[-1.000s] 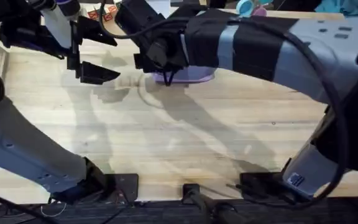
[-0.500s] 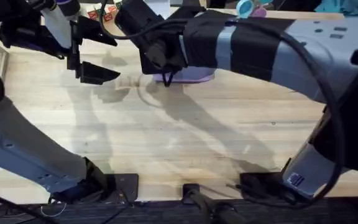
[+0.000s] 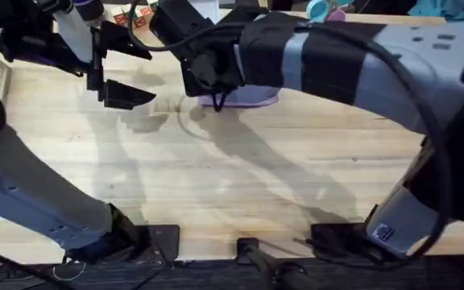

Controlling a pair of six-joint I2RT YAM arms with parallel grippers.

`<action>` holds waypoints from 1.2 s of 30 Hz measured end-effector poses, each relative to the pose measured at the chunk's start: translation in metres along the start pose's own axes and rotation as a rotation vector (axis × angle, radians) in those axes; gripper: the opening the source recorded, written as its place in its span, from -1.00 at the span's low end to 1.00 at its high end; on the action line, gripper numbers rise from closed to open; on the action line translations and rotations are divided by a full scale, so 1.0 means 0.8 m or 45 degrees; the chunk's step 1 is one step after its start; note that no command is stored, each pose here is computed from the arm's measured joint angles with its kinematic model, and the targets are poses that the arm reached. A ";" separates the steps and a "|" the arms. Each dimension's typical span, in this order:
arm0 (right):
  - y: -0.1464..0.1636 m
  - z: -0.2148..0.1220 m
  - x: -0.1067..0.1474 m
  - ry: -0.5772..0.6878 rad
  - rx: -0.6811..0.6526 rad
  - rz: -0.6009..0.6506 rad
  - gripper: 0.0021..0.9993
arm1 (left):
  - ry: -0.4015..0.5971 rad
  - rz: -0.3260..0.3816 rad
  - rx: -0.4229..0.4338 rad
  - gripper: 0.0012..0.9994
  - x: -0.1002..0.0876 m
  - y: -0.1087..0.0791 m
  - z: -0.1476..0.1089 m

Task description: Unzip the bag, pick up the pens from the table one at a time and place them inside, then zip the bag closed.

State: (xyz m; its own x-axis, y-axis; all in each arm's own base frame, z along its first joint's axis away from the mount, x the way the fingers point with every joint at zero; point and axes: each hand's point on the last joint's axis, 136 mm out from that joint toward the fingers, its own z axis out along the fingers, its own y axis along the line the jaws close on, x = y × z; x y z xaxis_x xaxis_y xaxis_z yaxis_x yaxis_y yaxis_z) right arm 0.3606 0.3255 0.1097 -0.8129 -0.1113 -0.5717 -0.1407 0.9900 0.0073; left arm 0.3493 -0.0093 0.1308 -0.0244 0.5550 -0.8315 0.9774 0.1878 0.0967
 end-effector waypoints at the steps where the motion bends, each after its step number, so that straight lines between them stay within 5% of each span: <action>1: 0.000 -0.003 -0.002 -0.005 -0.005 -0.008 -0.94 | 0.000 0.000 0.000 0.99 0.000 0.000 0.000; 10: -0.001 -0.048 -0.028 -0.080 -0.073 -0.022 -0.94 | -0.028 0.008 -0.008 0.99 -0.006 0.002 0.002; 25: -0.002 -0.049 -0.029 -0.079 -0.079 -0.023 -0.94 | -0.069 0.164 0.052 0.99 -0.043 0.011 0.055; 36: 0.002 -0.049 -0.034 -0.099 -0.092 -0.014 -0.94 | -0.104 0.133 0.090 0.99 -0.073 0.015 0.093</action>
State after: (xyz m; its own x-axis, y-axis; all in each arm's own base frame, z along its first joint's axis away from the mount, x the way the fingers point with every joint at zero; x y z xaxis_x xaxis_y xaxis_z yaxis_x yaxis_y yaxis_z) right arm 0.3605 0.3263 0.1577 -0.7651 -0.1124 -0.6340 -0.1923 0.9796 0.0584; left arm 0.3780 -0.0997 0.1394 0.0924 0.4999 -0.8611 0.9861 0.0738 0.1486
